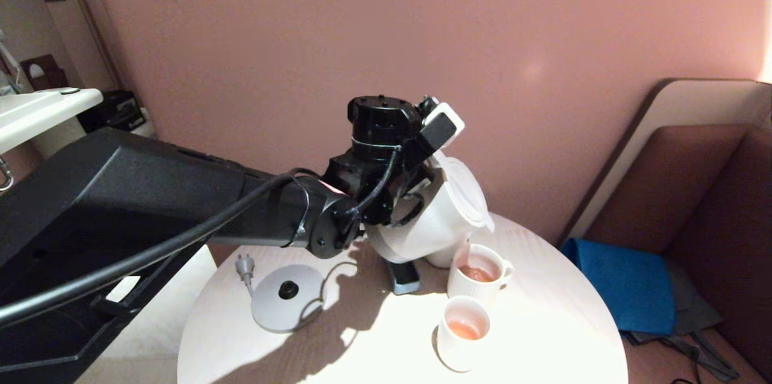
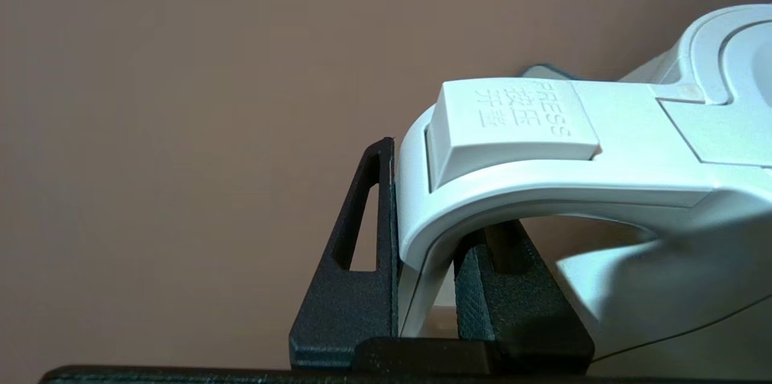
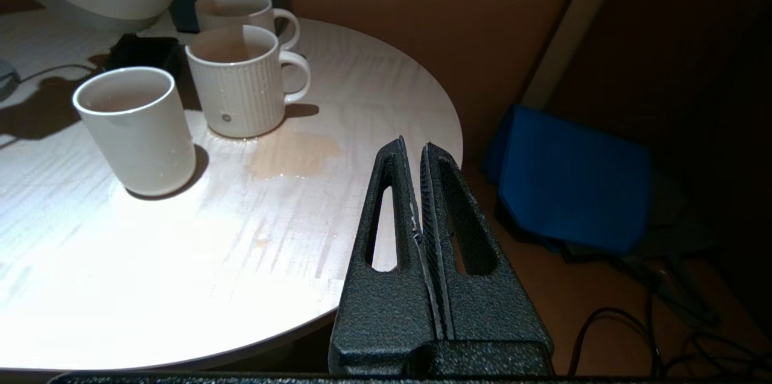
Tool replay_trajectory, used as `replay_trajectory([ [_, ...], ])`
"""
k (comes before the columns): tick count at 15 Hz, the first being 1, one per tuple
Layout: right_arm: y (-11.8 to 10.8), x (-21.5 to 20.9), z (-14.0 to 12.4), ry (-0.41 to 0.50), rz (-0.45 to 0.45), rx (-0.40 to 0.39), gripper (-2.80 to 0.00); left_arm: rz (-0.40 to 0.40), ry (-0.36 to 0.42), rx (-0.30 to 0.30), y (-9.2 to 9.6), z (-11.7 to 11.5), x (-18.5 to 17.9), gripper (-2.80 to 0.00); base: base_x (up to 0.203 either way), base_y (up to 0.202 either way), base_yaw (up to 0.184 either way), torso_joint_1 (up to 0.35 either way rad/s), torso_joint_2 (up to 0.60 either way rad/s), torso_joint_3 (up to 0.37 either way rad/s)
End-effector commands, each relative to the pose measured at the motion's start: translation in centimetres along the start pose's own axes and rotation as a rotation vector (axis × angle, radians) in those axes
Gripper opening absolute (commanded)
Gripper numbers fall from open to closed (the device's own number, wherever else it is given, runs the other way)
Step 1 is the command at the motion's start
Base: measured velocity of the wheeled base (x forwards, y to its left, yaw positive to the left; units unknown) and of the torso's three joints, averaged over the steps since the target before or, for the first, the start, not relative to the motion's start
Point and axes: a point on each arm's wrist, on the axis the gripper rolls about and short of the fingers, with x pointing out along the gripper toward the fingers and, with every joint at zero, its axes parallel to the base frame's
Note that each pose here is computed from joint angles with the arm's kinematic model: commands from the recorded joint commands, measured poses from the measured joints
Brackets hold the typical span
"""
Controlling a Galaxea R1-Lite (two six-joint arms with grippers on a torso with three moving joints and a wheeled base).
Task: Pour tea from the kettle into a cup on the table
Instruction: Pour water into another cup
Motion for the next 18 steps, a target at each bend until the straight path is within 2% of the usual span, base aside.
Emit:
replay_trajectory([
  [1, 0.0, 0.0, 0.0, 0.001, 0.001, -0.001, -2.80, 0.007, 0.013, -0.111, 0.0, -0.3, -0.1, -2.80, 0.000, 0.000, 0.000, 0.000, 0.00, 0.000],
  [3, 0.0, 0.0, 0.0, 0.001, 0.000, -0.001, -2.80, 0.007, 0.041, -0.136, 0.3, -0.9, -0.6, -2.80, 0.000, 0.000, 0.000, 0.000, 0.00, 0.000],
  [6, 0.0, 0.0, 0.0, 0.001, 0.001, -0.001, -2.80, 0.008, 0.087, -0.114, 1.9, -2.0, -2.5, -2.80, 0.000, 0.000, 0.000, 0.000, 0.00, 0.000],
  [13, 0.0, 0.0, 0.0, 0.001, 0.000, -0.001, -2.80, 0.011, 0.086, -0.110, 4.0, -1.7, -5.8, -2.80, 0.000, 0.000, 0.000, 0.000, 0.00, 0.000],
  [18, 0.0, 0.0, 0.0, 0.001, 0.002, -0.001, -2.80, 0.002, 0.096, -0.063, 4.5, -2.2, -7.6, -2.80, 0.000, 0.000, 0.000, 0.000, 0.00, 0.000],
])
